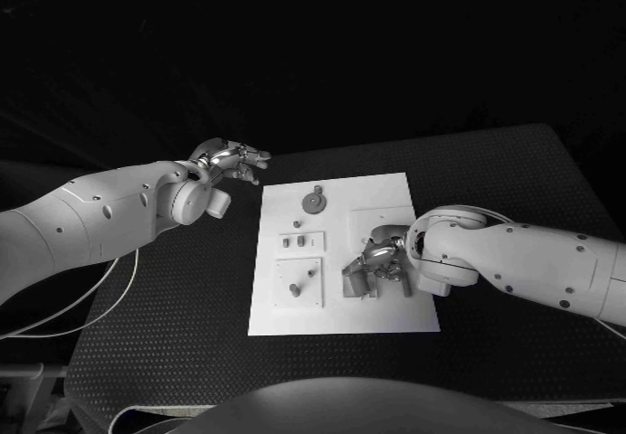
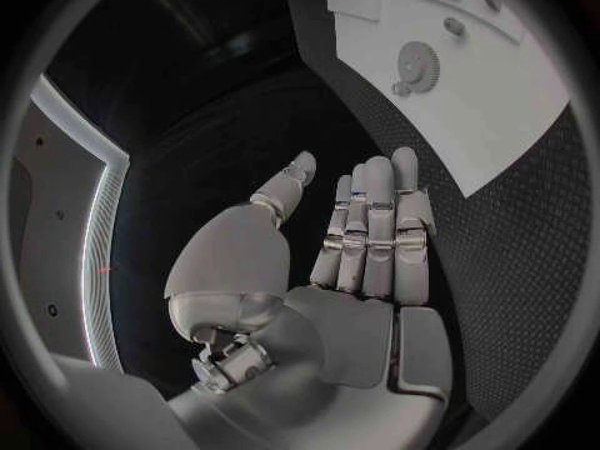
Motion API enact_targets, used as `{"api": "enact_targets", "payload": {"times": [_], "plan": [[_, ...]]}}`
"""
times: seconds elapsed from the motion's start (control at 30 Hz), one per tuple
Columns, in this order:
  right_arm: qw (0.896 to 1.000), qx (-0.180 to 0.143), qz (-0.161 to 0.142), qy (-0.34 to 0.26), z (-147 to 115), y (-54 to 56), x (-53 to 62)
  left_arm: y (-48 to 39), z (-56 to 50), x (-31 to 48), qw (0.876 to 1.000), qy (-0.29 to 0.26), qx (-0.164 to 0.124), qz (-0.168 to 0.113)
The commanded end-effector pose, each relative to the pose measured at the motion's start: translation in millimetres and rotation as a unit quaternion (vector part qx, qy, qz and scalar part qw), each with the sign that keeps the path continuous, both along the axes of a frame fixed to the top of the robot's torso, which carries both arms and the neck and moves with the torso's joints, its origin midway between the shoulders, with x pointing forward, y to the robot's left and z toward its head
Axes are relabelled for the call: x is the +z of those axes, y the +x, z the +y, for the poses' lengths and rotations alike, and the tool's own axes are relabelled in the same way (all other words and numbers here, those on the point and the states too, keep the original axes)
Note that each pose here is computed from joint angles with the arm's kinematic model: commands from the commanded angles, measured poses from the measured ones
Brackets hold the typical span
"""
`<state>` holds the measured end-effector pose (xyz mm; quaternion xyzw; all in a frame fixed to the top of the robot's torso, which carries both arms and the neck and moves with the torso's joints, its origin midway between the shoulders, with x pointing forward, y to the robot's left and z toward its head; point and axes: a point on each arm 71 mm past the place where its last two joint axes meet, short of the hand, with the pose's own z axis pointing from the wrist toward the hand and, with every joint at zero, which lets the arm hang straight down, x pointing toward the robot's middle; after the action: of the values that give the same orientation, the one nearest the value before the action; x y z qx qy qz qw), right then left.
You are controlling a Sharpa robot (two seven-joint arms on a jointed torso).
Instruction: Assemble the parts on the task board
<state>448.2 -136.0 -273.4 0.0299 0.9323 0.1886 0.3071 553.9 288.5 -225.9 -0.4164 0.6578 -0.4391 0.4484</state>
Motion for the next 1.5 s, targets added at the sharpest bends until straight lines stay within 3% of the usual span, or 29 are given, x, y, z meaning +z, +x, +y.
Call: {"api": "enact_targets", "payload": {"times": [0.03,1.5], "plan": [[1.000,0.001,-0.001,-0.002,0.1,-0.9,-1.9,0.2,-2.5,1.1,1.000,-0.003,-0.008,-0.002],[1.000,0.010,0.007,-0.003,1.6,-3.6,-2.4,0.4,-2.7,1.0,1.000,-0.002,-0.009,-0.002]]}}
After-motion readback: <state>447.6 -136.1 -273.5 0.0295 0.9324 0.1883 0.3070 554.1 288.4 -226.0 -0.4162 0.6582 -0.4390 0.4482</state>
